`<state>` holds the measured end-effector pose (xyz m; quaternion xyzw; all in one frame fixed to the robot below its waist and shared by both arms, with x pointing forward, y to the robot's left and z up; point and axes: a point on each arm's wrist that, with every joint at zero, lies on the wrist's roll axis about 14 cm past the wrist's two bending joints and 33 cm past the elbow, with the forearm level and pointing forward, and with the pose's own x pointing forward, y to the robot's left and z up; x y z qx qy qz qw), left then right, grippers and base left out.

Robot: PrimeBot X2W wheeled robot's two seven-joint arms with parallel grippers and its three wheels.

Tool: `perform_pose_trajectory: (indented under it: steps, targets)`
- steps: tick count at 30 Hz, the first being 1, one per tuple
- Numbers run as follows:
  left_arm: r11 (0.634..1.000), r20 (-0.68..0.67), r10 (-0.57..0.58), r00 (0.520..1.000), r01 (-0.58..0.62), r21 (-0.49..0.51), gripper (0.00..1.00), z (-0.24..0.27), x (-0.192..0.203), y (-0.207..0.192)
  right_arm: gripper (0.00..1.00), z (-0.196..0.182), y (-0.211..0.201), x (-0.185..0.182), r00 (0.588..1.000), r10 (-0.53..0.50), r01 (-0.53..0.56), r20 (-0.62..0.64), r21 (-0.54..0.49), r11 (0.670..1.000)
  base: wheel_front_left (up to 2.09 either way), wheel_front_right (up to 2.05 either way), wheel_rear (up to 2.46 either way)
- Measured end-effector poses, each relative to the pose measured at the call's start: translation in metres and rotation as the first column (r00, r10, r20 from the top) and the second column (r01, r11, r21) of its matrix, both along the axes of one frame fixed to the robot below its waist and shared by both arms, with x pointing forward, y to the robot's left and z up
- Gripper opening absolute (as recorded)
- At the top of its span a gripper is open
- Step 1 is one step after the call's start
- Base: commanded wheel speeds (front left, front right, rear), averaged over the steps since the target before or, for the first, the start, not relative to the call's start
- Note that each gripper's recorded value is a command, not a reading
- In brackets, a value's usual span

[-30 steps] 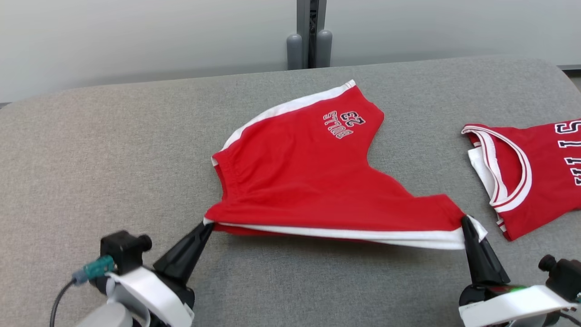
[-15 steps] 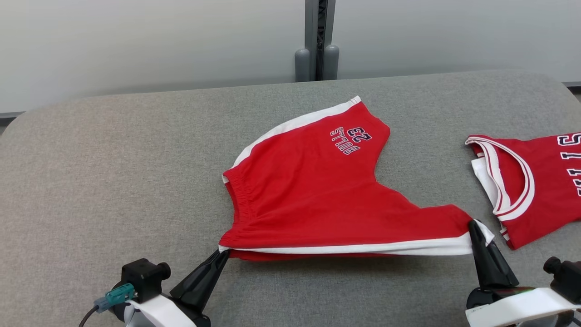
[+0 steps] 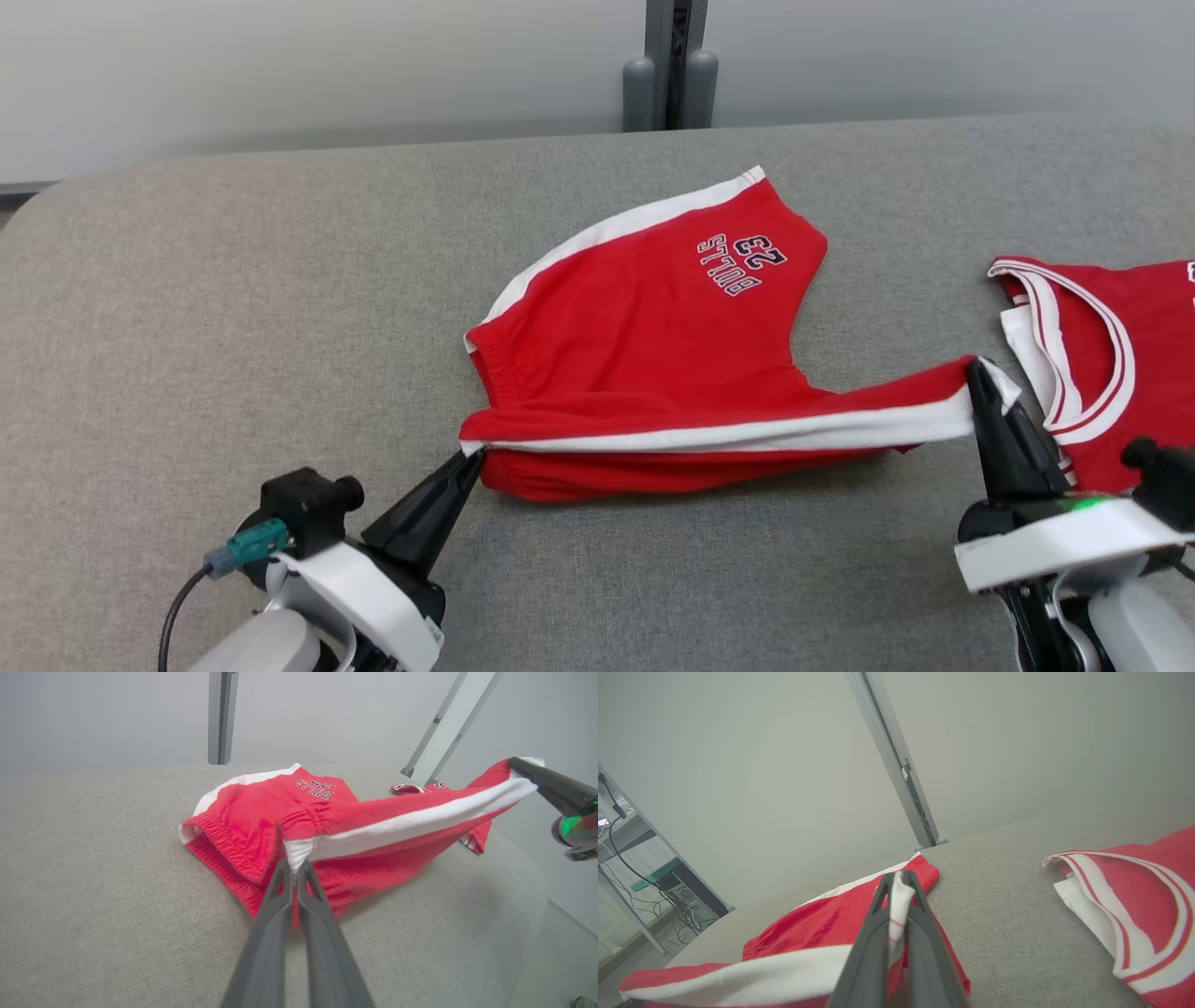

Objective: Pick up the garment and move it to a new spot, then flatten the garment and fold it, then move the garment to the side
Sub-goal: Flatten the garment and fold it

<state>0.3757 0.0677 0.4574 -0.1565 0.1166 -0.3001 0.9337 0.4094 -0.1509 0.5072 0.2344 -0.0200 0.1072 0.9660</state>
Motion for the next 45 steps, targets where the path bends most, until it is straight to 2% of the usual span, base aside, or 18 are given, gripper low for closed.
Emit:
perform_pose_trajectory:
  steps: [12,25,31,38,42,43,44,45]
  targets:
    - [0.999,0.055,-0.031,0.998,0.030,0.012,0.00,0.006,0.057,-0.003,0.00,0.014,0.009,0.110,0.997,0.042,-0.038,0.069,-0.071,0.997,0.00,0.00,0.00]
    - [1.000,0.048,-0.005,0.999,0.004,0.023,0.00,-0.010,0.104,0.009,0.00,-0.031,0.047,0.220,0.994,0.107,-0.105,0.005,-0.155,0.982,0.00,0.00,0.00]
    - [0.999,0.031,0.015,0.999,-0.016,0.037,0.00,-0.022,0.118,0.015,0.00,-0.062,0.067,0.250,0.989,0.135,-0.144,-0.059,-0.199,0.969,0.00,0.00,0.00]
    - [0.998,-0.005,0.019,1.000,-0.019,0.062,0.00,-0.038,0.126,0.017,0.00,-0.090,0.078,0.262,0.981,0.144,-0.170,-0.127,-0.230,0.958,0.00,0.00,0.00]
    - [0.998,-0.022,0.020,1.000,-0.018,0.063,0.00,-0.044,0.129,0.015,0.09,-0.094,0.078,0.268,0.980,0.141,-0.173,-0.138,-0.259,0.950,0.00,0.00,0.00]
    - [0.998,-0.023,0.016,1.000,-0.015,0.063,0.00,-0.044,0.130,0.014,0.18,-0.095,0.077,0.269,0.980,0.139,-0.173,-0.143,-0.263,0.949,0.00,0.00,0.00]
    - [0.998,-0.026,0.014,1.000,-0.012,0.062,0.00,-0.044,0.129,0.013,0.35,-0.095,0.077,0.269,0.980,0.138,-0.173,-0.146,-0.266,0.948,0.00,0.00,0.00]
    - [0.998,-0.030,0.013,0.999,-0.011,0.060,0.18,-0.045,0.129,0.012,0.50,-0.096,0.078,0.269,0.979,0.138,-0.174,-0.150,-0.268,0.948,0.00,0.00,0.00]
